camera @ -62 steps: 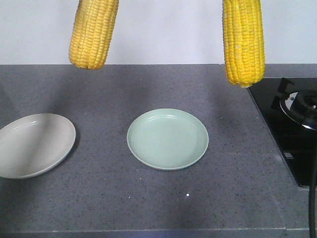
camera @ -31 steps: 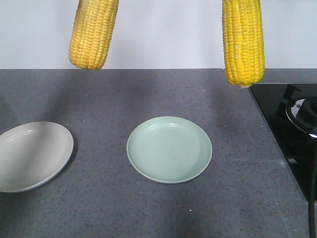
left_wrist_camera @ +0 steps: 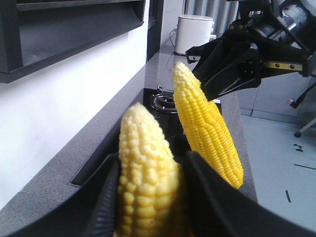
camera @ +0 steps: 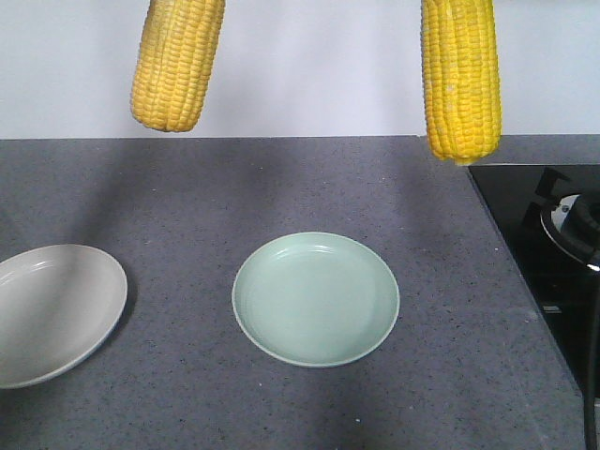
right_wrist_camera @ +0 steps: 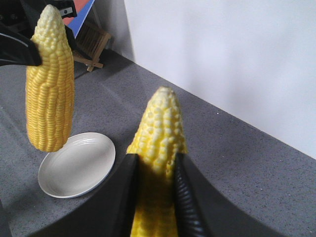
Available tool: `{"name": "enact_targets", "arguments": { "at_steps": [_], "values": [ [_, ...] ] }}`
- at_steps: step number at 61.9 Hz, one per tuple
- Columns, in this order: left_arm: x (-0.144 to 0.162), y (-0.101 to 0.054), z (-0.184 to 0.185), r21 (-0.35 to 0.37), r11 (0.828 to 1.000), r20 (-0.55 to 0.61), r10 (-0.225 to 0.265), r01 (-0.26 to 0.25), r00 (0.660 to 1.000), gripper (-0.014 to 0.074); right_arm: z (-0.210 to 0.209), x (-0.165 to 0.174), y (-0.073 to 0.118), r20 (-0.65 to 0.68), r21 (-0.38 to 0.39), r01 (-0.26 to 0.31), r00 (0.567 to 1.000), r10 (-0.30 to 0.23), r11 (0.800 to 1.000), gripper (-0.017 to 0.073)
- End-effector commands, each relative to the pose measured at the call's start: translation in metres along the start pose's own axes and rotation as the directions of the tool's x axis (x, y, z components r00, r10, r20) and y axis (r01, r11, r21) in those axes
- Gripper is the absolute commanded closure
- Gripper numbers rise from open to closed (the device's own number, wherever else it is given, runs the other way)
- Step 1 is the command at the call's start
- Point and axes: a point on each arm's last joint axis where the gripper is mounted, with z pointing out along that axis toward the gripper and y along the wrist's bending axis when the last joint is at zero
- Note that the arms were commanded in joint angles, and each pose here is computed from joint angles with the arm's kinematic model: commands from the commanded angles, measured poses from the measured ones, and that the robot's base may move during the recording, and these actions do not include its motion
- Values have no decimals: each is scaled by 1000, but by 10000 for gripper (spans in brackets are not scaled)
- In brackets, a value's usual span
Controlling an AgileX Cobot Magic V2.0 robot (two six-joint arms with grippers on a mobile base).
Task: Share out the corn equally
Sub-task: 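Drive forward holding both cobs raised above the two plates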
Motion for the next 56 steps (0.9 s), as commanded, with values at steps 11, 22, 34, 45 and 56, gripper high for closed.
{"name": "enact_targets", "arguments": {
  "at_steps": [11, 22, 34, 45, 56],
  "values": [
    [-14, -32, -10, 86, 995, -33, 49, -46, 998, 600, -16, -11, 21, 54, -42, 40, 998, -38, 998, 565],
    [-14, -32, -10, 86, 995, -33, 49, -46, 998, 600, -16, -11, 21, 54, -42, 40, 998, -38, 998, 565],
    [-14, -32, -10, 86, 995, -33, 49, -46, 998, 600, -16, -11, 21, 54, -42, 40, 998, -38, 998, 565],
    [-14, -32, -10, 86, 995, -33, 49, -46, 998, 600, -16, -11, 21, 54, -42, 40, 998, -38, 998, 565],
    [-14, -32, -10, 86, 995, -33, 49, -46, 998, 600, -16, -11, 21, 54, -42, 40, 998, -38, 998, 565]
  ]
}}
